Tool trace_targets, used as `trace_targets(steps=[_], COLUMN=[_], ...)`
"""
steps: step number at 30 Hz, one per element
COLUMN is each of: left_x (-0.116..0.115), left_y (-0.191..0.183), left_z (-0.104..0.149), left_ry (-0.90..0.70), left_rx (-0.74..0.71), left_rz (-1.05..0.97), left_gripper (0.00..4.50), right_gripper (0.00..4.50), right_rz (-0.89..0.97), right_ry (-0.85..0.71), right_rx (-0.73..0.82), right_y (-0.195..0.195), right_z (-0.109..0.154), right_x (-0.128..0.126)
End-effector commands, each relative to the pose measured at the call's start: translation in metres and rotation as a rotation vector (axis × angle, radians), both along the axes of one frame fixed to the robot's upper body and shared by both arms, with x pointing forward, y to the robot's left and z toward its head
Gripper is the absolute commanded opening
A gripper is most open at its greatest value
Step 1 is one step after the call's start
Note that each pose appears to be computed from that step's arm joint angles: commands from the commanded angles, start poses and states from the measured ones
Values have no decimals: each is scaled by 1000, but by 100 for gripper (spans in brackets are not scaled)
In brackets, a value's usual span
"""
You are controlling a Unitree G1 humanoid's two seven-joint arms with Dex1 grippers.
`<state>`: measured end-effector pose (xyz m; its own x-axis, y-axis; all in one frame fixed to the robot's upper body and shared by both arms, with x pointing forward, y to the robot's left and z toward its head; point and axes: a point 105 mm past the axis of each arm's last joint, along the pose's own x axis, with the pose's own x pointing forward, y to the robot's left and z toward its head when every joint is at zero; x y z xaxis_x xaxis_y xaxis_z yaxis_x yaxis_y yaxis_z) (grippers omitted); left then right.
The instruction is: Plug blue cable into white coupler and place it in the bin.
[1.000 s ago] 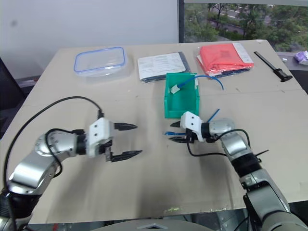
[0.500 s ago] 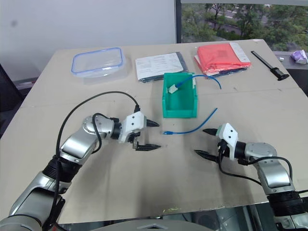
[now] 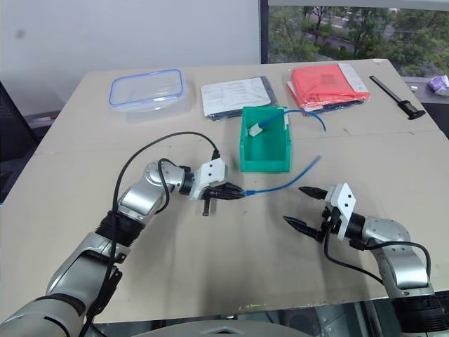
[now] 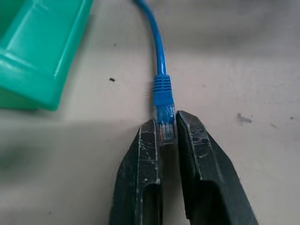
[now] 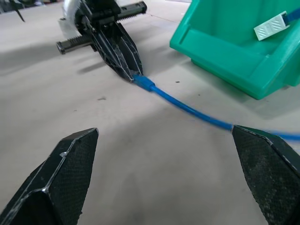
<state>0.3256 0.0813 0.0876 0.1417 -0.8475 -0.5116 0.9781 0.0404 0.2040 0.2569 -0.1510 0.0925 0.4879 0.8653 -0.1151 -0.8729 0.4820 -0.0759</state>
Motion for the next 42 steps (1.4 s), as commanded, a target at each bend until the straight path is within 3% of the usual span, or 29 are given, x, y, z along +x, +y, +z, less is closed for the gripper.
trace_targets(steps=[1,5,10,13,18,25,28,30,31,33,36,42], left_x=[-7,-11,-20,-29,-41,-42,-43,-42,-42,-41,-40,-42], left_y=[-1,-10,-31,-36,-40,-40,-41,-42,-42,-43,-45,-46], left_z=[-3,12,46,53,67,73,75,74,74,75,77,78], left_ry=[24,69,257,365,542,642,653,657,659,663,669,629], left_rx=[1,-118,-386,-447,-543,-579,-580,-575,-575,-582,-586,-597], left_rz=[-29,-19,21,14,1,11,6,13,14,15,14,-12], left_gripper=[2,2,2,2,2,2,0,0,0,0,0,0], right_gripper=[450,450,450,450,450,450,369,262,236,132,18,5], right_rz=[53,60,44,57,58,132,141,147,160,178,180,163], right_ry=[-39,-13,173,295,347,359,355,361,364,367,369,372], right_rx=[37,50,148,278,536,667,669,670,665,643,637,648], right_y=[4,6,14,25,35,51,54,55,56,58,58,58], right_z=[18,19,15,21,51,75,77,77,76,75,73,73], right_x=[-6,-7,-12,-17,-12,-12,-12,-12,-12,-14,-13,-9])
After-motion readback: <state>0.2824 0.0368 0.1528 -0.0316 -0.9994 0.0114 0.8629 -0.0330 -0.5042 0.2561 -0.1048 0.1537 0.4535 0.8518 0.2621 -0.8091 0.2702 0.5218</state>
